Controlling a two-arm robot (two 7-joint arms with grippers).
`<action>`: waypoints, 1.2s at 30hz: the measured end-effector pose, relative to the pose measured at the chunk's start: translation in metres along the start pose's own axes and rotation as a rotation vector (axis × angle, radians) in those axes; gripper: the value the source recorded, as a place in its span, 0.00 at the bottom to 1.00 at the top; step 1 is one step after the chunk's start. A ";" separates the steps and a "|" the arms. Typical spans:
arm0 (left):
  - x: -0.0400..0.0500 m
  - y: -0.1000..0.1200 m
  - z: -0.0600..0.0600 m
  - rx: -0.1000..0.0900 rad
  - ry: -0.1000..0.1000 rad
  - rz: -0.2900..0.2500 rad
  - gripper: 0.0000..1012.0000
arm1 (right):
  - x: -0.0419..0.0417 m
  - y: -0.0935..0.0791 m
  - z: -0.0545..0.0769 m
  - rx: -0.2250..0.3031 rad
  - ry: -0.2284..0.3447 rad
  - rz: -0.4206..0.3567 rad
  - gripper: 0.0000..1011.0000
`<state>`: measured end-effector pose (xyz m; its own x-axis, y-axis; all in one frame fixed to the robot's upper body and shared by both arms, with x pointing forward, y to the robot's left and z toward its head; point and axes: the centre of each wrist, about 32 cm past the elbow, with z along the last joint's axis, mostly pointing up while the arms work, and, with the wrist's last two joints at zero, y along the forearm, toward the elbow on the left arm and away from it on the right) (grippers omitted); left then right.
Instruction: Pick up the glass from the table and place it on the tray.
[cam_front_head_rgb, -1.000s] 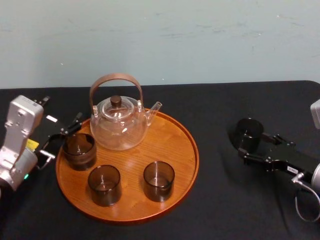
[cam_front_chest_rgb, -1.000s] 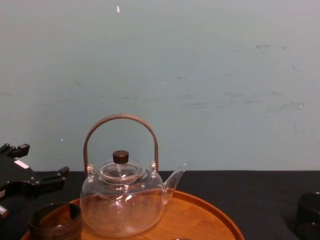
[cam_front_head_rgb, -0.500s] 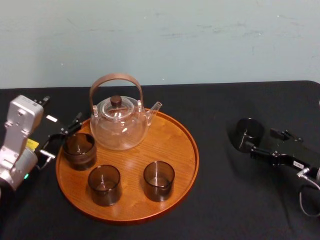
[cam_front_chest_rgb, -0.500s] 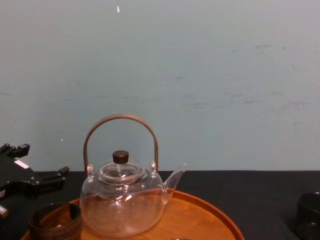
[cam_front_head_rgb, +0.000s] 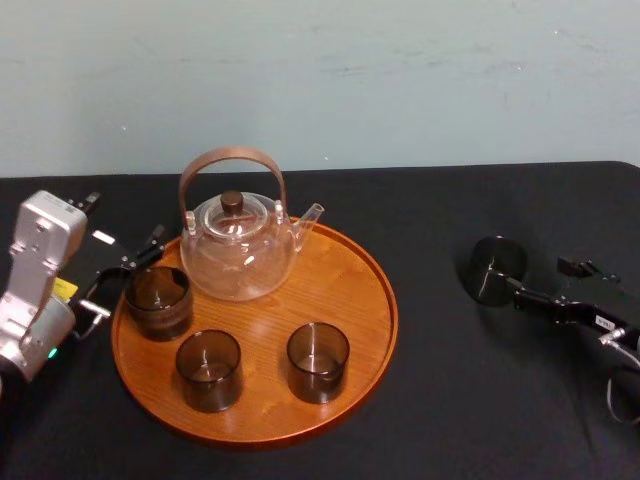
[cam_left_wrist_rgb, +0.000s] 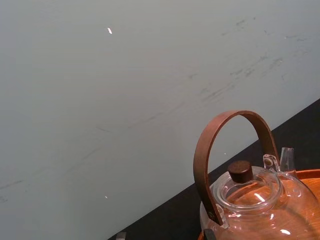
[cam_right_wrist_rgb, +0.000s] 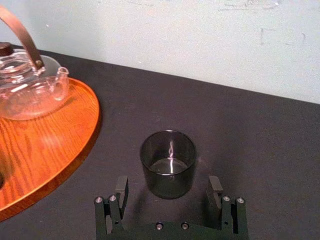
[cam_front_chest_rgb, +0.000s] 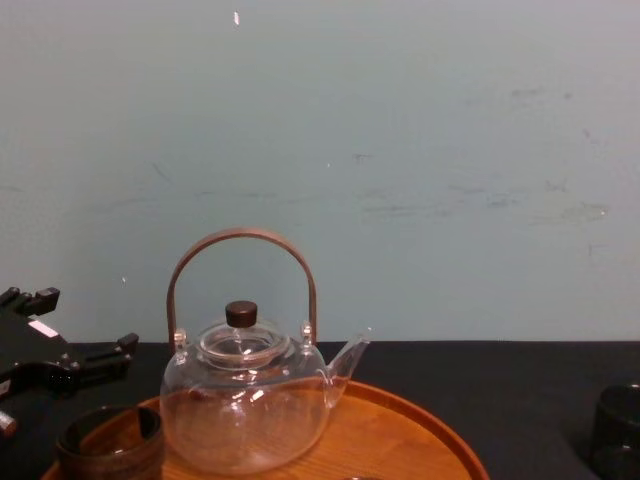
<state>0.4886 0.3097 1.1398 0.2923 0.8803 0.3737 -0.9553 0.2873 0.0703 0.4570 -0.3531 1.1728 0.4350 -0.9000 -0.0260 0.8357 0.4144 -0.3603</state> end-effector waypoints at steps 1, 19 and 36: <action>0.0000 0.000 0.000 0.000 0.000 0.000 0.99 | 0.0010 0.001 0.000 -0.005 0.002 -0.006 0.99; 0.0000 0.000 0.000 0.000 0.000 0.000 0.99 | -0.0005 0.031 0.007 -0.037 -0.027 -0.001 0.99; 0.0000 0.000 0.000 0.000 0.000 0.000 0.99 | 0.0010 0.054 0.013 -0.052 -0.031 -0.003 0.99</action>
<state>0.4886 0.3097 1.1398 0.2923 0.8803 0.3737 -0.9553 0.2873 0.0704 0.5065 -0.3300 1.1651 0.4431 -0.8965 0.0037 0.8191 0.4032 -0.4079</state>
